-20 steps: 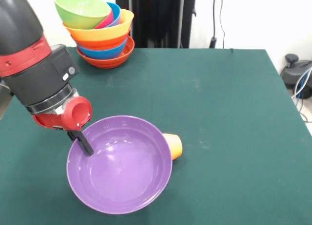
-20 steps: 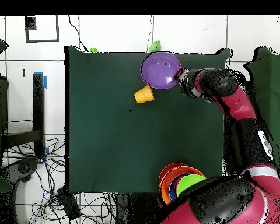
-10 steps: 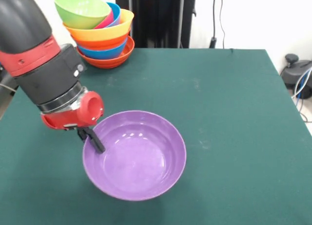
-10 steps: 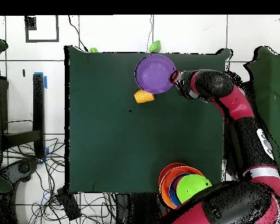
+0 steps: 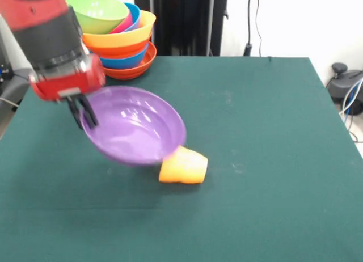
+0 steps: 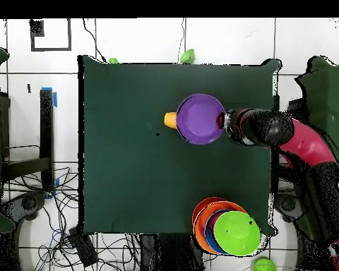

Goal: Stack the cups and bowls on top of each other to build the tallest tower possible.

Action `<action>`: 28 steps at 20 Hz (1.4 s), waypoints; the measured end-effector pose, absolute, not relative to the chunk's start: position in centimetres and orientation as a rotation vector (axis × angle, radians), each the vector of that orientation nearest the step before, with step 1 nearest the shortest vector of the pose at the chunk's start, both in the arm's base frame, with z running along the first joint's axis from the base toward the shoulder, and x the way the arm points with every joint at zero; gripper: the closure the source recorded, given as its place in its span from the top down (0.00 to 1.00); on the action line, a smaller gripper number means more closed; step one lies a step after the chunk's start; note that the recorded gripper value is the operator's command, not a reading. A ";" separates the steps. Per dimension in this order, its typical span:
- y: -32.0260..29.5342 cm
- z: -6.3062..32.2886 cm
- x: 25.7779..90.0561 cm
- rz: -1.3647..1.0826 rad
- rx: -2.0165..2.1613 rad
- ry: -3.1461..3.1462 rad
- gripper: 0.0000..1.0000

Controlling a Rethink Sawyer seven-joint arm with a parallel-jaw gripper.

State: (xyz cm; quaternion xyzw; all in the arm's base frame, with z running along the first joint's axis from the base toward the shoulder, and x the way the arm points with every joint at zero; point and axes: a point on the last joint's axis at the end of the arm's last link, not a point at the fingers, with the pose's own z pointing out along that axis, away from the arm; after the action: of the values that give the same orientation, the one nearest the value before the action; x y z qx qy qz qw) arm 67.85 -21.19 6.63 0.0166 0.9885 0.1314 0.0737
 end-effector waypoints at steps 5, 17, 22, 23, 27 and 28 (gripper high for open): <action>-23.6 10.8 63.9 0.276 -0.023 2.980 0.00; -24.4 28.1 60.1 0.253 0.059 2.906 0.00; -25.5 34.1 57.7 0.276 0.162 2.858 0.00; -25.7 34.8 57.1 0.278 0.176 2.851 0.00; -27.3 36.7 53.7 0.276 0.168 2.846 0.00; -27.5 36.7 53.1 0.276 0.155 2.847 0.00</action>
State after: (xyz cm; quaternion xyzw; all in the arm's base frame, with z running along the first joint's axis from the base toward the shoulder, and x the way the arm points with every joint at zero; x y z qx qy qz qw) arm 53.14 -27.45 36.66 0.0537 0.9844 0.0953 0.1379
